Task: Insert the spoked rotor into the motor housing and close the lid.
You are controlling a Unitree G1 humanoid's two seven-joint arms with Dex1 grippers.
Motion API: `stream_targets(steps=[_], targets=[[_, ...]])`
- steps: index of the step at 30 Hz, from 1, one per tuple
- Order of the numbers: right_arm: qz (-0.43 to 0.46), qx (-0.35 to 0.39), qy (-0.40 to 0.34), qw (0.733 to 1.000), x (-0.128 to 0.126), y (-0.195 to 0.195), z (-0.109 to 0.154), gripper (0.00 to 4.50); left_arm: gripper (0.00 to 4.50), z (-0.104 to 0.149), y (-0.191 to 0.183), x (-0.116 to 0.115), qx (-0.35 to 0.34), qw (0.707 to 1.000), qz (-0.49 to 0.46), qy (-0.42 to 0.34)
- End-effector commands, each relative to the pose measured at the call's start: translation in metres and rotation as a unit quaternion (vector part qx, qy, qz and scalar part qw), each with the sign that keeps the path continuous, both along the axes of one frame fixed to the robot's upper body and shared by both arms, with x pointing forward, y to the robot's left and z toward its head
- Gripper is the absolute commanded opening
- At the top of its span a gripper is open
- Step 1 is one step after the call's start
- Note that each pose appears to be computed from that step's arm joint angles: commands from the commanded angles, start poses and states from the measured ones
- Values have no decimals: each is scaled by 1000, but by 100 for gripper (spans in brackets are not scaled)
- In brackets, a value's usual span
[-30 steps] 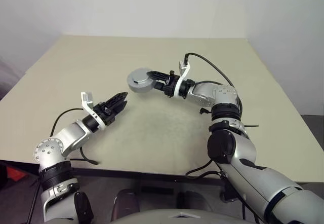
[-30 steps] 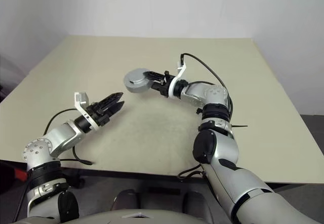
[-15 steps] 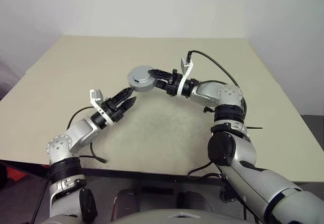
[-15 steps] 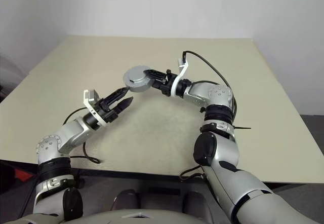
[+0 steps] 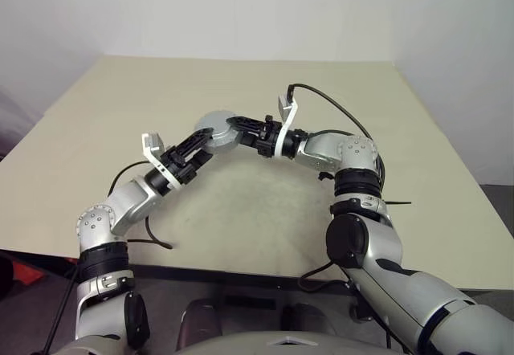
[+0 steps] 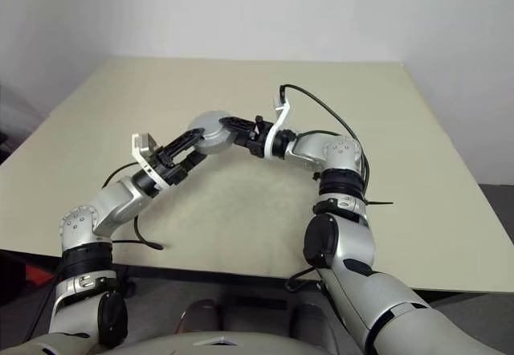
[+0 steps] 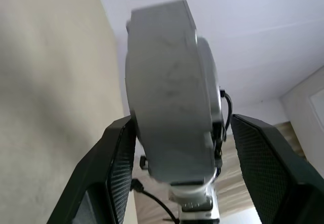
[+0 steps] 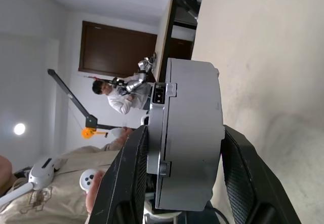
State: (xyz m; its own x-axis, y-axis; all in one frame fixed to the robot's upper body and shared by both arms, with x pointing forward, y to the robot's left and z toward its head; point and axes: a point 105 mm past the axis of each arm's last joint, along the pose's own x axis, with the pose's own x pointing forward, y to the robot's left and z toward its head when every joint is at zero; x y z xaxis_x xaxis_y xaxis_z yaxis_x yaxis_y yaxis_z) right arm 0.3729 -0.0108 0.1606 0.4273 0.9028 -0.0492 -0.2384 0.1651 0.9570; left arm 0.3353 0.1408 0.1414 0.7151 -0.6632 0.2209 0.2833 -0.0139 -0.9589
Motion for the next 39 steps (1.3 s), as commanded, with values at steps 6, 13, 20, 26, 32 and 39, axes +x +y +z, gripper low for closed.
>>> stream_targets(steps=[6, 13, 20, 26, 32, 39], targets=[[0, 26, -46, 999, 0, -1, 24, 201, 309, 16, -4, 13, 2, 999, 3, -38], [-7, 22, -46, 999, 2, -2, 22, 201, 253, 13, -4, 13, 13, 999, 4, -36], [-12, 18, -44, 999, 4, -3, 20, 201, 221, 12, -1, 13, 13, 999, 10, -34], [-14, 5, -62, 998, 4, -4, 17, 201, 221, 11, -3, 12, 16, 999, 12, -34], [3, -14, -113, 993, -3, 0, 19, 399, 221, 9, -1, 13, 17, 999, 18, -30], [-55, -59, -117, 990, 13, -8, 4, 447, 221, 1, 17, 16, 33, 996, 79, -20]])
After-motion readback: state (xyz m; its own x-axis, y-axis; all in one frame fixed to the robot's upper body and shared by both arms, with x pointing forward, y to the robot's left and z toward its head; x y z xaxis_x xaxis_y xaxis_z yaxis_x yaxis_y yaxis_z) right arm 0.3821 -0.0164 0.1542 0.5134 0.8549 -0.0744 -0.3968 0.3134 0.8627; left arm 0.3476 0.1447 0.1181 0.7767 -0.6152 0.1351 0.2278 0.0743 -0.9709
